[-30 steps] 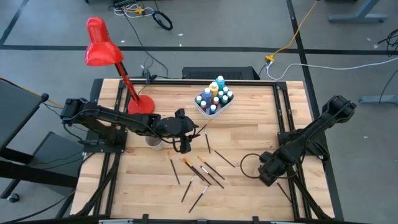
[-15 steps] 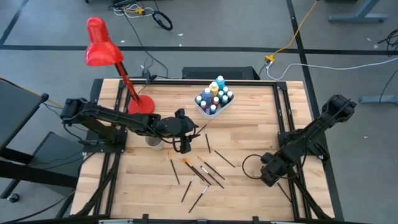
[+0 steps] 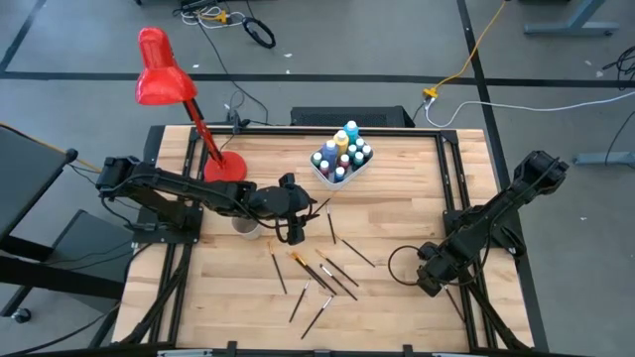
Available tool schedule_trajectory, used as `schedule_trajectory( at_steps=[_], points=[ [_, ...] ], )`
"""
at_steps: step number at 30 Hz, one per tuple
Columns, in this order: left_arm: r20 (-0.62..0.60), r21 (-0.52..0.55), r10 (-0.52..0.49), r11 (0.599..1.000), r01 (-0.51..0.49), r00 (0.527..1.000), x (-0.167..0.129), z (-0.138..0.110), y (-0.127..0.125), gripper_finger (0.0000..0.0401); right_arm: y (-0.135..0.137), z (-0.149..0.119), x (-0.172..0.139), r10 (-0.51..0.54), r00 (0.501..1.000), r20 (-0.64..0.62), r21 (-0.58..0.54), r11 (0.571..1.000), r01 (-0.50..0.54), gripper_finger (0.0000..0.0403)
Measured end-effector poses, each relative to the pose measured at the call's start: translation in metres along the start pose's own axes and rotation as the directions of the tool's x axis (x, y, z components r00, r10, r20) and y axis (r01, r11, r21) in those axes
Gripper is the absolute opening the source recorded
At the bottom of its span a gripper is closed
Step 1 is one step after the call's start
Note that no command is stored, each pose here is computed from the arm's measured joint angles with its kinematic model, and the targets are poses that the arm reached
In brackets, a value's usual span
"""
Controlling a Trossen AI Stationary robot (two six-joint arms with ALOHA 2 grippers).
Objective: Pick & Place Paint Supplies
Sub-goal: Put the silver paint brush into the white cup
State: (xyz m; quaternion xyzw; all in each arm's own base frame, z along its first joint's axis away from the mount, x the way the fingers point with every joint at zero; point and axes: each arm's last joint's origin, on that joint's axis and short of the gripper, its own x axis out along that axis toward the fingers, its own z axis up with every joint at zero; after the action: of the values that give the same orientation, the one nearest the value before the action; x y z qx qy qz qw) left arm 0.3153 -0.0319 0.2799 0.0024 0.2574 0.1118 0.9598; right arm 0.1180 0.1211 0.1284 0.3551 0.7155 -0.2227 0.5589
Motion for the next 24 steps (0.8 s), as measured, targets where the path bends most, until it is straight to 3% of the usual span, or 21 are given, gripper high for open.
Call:
schedule_trajectory(
  at_steps=[6, 11, 14, 19, 24],
  points=[
    [0.000, 0.000, 0.000, 1.000, 0.000, 1.000, 0.000, 0.000, 0.000, 0.0181, 0.025, 0.000, -0.023, 0.110, 0.978, 0.178, -0.116, 0.989, -0.090, 0.0005],
    [0.001, 0.000, 0.000, 1.000, 0.000, 1.000, 0.000, 0.000, 0.000, 0.0181, 0.047, 0.007, -0.052, 0.213, 0.896, 0.388, -0.301, 0.949, -0.095, 0.0002],
    [0.008, -0.003, -0.001, 1.000, 0.001, 1.000, 0.000, 0.001, 0.000, 0.0181, 0.059, 0.015, -0.069, 0.268, 0.809, 0.524, -0.411, 0.911, -0.035, 0.0002],
    [0.026, 0.019, -0.003, 1.000, 0.003, 1.000, 0.000, 0.003, 0.000, 0.0181, 0.077, 0.029, -0.103, 0.342, 0.621, 0.705, -0.561, 0.805, 0.194, 0.0001],
    [0.082, 0.065, -0.014, 0.998, 0.008, 0.997, 0.000, 0.008, -0.001, 0.0181, 0.094, 0.037, -0.142, 0.403, 0.407, 0.820, -0.563, 0.697, 0.445, 0.0001]
  ],
)
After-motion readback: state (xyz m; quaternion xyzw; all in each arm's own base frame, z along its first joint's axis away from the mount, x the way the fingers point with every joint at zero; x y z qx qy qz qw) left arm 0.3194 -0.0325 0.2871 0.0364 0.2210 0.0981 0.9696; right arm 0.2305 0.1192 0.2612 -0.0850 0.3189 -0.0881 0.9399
